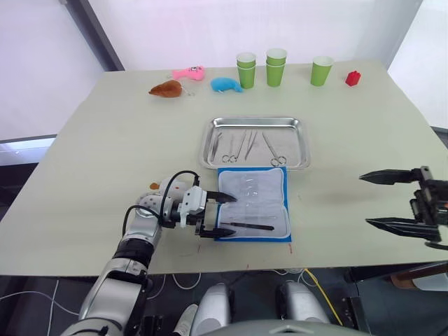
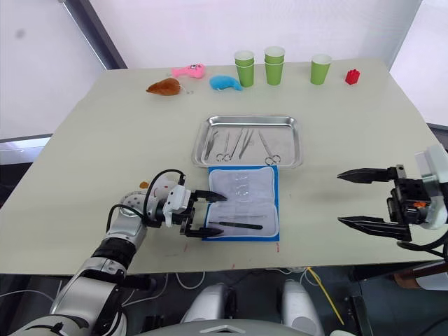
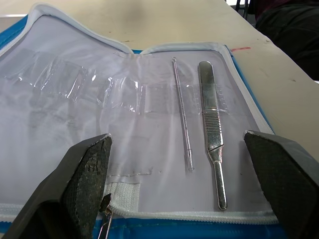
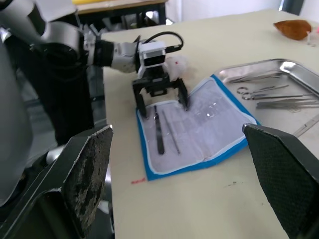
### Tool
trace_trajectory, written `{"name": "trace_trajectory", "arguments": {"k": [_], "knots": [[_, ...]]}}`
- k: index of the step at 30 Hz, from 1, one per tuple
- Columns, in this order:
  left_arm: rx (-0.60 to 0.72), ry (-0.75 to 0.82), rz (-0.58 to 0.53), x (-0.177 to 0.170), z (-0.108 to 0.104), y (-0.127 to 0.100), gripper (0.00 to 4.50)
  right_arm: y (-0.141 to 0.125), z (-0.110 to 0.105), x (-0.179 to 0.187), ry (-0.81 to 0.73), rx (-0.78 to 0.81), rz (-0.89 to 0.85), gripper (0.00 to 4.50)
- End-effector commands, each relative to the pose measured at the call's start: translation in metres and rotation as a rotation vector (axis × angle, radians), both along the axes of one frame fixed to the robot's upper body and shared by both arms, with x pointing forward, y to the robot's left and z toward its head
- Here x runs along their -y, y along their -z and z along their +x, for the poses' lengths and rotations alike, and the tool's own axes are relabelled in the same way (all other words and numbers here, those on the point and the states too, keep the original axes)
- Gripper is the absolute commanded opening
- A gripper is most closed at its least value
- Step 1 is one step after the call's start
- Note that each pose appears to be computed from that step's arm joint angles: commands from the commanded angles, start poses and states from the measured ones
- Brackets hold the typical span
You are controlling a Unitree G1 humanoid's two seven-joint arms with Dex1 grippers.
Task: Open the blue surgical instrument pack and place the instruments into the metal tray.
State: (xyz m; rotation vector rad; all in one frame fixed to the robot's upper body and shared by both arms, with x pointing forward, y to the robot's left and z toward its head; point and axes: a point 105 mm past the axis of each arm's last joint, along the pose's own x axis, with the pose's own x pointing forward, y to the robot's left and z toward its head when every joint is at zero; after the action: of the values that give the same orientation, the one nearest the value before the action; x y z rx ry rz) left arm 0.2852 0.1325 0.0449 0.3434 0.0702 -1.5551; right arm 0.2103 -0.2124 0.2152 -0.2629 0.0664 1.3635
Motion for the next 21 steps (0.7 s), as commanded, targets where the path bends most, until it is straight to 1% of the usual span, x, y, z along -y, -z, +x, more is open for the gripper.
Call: {"name": "trace_trajectory", "arguments": {"k": [1,5,9,12,16,21], "knots": [[-0.186,0.031,0.103,-0.005,-0.027,0.045,4.50,-0.013,-0.001,-0.001,-0.033,0.077,-0.026,4.35],[-0.183,0.034,0.098,-0.002,-0.027,0.043,4.50,-0.012,0.002,-0.012,-0.079,0.137,-0.056,4.35],[-0.184,0.035,0.101,0.000,-0.027,0.043,4.50,0.001,0.010,-0.027,-0.115,0.219,-0.122,4.35],[-0.185,0.032,0.101,0.000,-0.028,0.043,4.50,0.007,0.014,-0.030,-0.116,0.226,-0.129,4.35],[-0.182,0.019,0.103,-0.003,-0.028,0.044,4.50,0.026,0.028,-0.048,-0.098,0.238,-0.147,4.35],[-0.180,0.012,0.110,-0.003,-0.025,0.043,4.50,0.038,0.036,-0.071,-0.092,0.238,-0.132,4.35]]}}
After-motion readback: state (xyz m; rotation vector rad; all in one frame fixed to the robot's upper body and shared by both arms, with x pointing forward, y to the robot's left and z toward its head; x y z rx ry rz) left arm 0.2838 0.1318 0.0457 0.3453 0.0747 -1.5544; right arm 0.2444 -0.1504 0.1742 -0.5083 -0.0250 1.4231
